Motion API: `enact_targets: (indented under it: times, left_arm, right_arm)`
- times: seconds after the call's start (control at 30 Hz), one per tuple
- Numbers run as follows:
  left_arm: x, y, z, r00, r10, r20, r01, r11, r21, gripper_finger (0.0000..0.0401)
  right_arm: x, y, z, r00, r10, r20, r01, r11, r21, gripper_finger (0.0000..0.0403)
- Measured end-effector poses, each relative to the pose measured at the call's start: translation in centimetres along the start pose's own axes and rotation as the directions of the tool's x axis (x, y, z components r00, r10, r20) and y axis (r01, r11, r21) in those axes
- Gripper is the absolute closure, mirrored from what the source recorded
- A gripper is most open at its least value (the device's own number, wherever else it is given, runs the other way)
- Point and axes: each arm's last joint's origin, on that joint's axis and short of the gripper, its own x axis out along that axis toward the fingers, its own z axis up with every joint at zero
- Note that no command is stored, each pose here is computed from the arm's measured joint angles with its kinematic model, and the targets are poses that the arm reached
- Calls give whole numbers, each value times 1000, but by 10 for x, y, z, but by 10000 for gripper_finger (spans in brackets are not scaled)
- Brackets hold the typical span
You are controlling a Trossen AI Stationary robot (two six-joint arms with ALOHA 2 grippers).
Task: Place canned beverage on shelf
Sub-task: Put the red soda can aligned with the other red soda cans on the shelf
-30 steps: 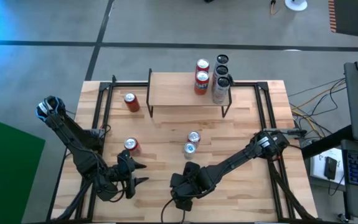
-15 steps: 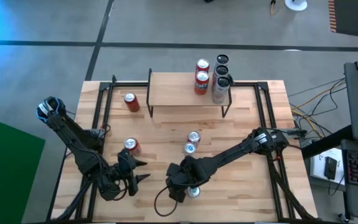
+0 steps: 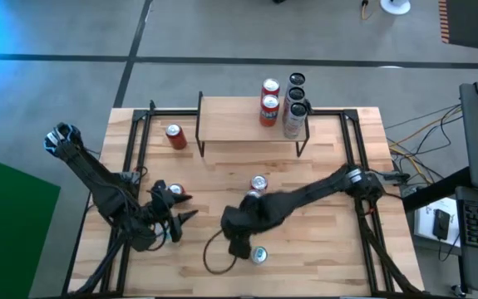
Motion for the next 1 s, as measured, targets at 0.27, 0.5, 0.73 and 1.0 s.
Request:
enact_targets:
  times: [0.27, 0.5, 0.73, 1.0]
  left_arm:
    - [22, 43, 38, 977, 202, 61, -201, 979, -30, 179]
    - [57, 64, 77, 982, 167, 85, -169, 985, 16, 184]
    - [73, 76, 112, 981, -39, 193, 32, 999, 37, 165]
    - [80, 80, 119, 969, -201, 142, 189, 978, 93, 79]
  right_arm:
    - [-91, -71, 27, 998, -12, 68, 16, 998, -57, 108]
    - [-146, -143, 35, 986, -98, 138, 103, 994, -30, 108]
    - [-155, -158, 38, 990, 7, 138, 17, 986, -166, 108]
    - [-163, -156, 46, 973, 76, 219, -18, 967, -256, 108]
